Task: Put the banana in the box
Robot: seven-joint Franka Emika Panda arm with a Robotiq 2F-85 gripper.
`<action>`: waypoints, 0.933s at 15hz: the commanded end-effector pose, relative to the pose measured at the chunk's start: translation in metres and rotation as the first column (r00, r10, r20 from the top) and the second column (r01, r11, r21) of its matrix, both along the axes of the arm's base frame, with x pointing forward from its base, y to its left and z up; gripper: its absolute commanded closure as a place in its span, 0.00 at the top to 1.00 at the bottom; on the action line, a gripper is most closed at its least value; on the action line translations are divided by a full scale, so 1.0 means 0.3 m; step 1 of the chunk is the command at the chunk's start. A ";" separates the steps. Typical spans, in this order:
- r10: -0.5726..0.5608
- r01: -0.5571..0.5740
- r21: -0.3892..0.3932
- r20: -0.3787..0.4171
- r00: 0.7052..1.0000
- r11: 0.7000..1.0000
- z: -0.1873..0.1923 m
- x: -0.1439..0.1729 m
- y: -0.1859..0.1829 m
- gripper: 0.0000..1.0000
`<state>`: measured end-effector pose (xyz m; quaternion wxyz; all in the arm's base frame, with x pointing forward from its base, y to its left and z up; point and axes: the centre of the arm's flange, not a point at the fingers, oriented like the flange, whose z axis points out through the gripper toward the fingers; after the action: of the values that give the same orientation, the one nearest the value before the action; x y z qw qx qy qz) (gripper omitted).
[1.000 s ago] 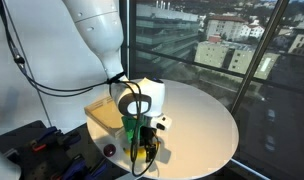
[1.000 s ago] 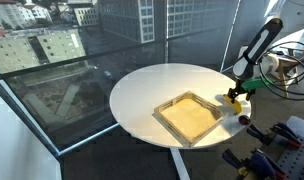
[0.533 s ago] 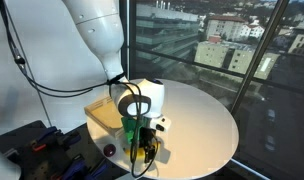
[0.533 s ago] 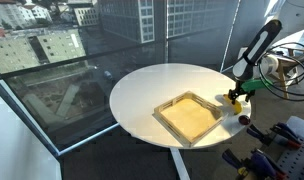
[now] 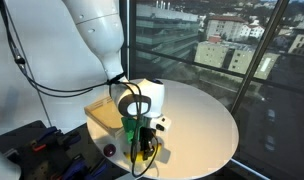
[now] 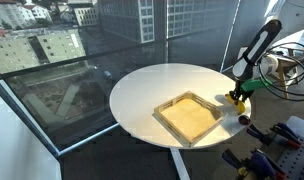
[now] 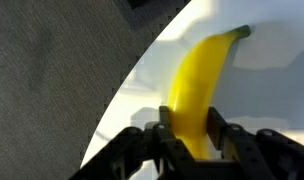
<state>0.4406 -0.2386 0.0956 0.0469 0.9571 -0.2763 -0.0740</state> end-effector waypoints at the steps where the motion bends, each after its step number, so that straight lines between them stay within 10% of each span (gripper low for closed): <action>1: 0.027 -0.027 0.010 -0.004 1.000 1.000 0.014 0.004 0.007 0.16; 14: 0.123 -0.124 0.039 0.035 0.992 0.992 0.115 0.016 0.043 0.16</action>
<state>0.4504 -0.2264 0.1097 0.0380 0.9710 -0.2268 -0.0653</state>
